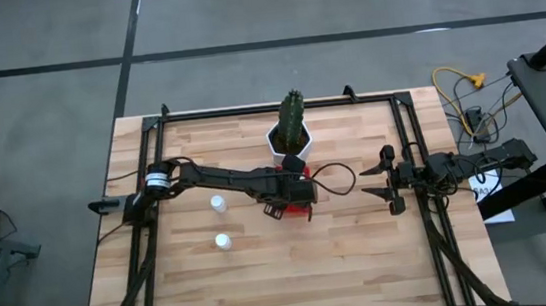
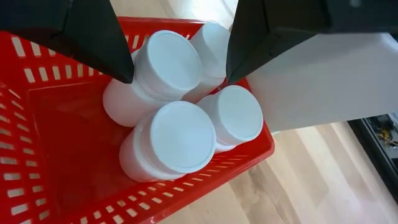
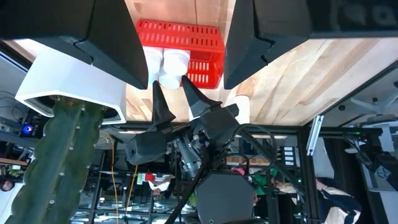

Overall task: Pick and place pill bottles into a basket
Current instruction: Put the white pill bottle into the red bin

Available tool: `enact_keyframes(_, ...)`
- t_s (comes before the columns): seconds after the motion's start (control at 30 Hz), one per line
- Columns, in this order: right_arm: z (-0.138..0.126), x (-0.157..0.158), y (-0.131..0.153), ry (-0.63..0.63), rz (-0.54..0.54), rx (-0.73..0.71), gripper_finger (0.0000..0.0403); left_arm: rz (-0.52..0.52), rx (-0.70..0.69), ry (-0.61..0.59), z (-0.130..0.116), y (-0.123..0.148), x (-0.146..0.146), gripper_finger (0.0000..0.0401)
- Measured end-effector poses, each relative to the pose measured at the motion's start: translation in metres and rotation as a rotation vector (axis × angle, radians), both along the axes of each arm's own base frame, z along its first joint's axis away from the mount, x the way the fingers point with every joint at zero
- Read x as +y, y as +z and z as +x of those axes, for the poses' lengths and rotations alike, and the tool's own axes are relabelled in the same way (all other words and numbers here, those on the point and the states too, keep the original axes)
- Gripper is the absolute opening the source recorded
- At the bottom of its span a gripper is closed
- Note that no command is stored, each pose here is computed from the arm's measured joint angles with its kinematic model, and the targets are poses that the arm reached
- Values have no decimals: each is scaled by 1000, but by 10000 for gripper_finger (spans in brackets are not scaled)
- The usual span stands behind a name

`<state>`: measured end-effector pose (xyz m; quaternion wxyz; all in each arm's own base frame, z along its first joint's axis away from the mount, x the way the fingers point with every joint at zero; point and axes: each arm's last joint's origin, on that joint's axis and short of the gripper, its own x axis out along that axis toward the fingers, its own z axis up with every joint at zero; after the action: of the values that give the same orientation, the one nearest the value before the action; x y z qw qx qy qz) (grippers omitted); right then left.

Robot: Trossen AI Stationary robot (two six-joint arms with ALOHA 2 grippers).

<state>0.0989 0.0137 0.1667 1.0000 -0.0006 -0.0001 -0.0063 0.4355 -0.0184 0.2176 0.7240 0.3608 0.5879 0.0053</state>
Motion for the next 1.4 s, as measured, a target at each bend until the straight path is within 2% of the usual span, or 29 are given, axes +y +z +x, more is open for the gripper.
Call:
enact_keyframes(0.8, 0, 0, 0, 0, 18, 0, 201, -2, 7, -39, -6, 11, -19, 238)
enact_keyframes(0.93, 0, 0, 0, 1, 13, 0, 201, -11, -13, -33, -17, 28, -29, 238)
enact_keyframes(1.17, 1, 0, -1, 1, 14, 13, 201, -44, -52, -5, -50, 65, -50, 238)
enact_keyframes(1.4, 1, 0, -1, 0, 19, 15, 201, -149, -100, -9, -83, 88, -56, 238)
